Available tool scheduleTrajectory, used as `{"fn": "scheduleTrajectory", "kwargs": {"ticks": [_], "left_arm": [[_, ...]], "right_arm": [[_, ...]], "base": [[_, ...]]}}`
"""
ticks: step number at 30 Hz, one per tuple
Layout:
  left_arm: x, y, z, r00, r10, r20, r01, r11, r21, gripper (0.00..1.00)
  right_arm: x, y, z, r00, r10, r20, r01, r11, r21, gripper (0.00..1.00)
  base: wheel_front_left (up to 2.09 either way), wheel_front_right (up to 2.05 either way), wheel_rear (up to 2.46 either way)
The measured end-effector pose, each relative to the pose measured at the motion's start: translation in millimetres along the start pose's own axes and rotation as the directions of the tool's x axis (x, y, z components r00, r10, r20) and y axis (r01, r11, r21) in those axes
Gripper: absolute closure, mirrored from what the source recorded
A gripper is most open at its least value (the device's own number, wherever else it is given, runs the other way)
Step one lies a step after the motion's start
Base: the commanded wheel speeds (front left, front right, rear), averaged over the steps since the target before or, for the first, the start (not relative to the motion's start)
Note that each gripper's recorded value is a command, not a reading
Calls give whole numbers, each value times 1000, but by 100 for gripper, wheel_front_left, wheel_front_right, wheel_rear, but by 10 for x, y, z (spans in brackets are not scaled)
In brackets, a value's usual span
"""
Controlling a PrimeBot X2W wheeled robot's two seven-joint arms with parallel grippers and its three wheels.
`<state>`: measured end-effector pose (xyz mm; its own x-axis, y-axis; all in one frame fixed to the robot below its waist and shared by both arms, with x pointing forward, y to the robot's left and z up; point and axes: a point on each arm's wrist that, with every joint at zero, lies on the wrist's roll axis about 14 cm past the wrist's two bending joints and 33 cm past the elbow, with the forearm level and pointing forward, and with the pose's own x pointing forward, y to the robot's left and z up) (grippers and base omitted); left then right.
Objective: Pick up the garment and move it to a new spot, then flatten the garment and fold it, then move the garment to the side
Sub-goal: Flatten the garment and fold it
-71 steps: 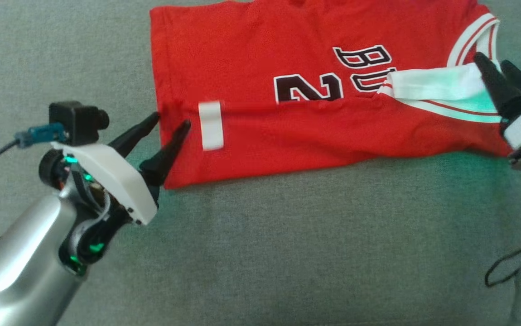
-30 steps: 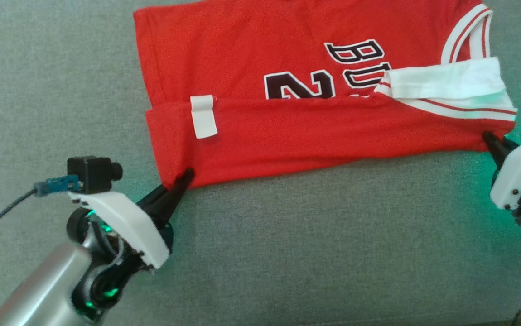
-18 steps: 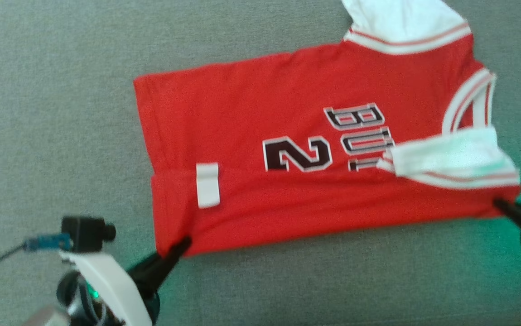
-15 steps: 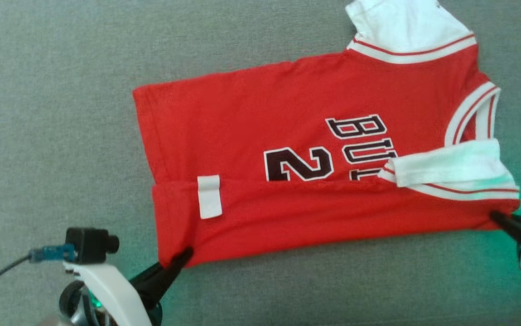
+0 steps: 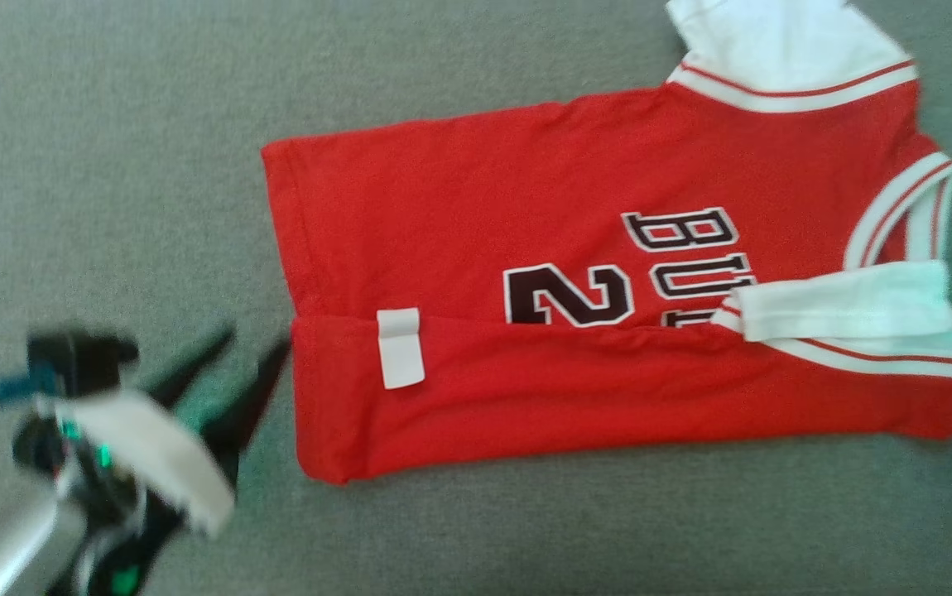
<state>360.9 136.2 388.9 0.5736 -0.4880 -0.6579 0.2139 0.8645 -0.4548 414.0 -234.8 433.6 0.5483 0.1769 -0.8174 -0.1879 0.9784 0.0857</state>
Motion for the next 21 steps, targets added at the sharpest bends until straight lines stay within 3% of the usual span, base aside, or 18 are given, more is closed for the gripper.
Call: {"fn": "scheduleTrajectory", "kwargs": {"ticks": [3, 7, 14, 21], "left_arm": [[185, 16, 397, 995, 3, 95, -6, 1000, 23, 0], [461, 38, 627, 991, 18, 135, -28, 997, 73, 0], [724, 85, 608, 993, 38, 109, -47, 995, 83, 0], [812, 162, 696, 989, 64, 134, -75, 994, 77, 0]], "right_arm": [[182, 31, 605, 991, -7, 131, 18, 996, -82, 0], [588, 96, 1049, 980, -33, 195, 66, 984, -163, 0], [1400, 154, 1236, 980, -56, 193, 88, 983, -159, 0], [1808, 253, 1195, 988, -47, 145, 66, 990, -127, 0]], "base": [[0, 0, 0], [0, 0, 0], [0, 0, 0], [0, 0, 0]]}}
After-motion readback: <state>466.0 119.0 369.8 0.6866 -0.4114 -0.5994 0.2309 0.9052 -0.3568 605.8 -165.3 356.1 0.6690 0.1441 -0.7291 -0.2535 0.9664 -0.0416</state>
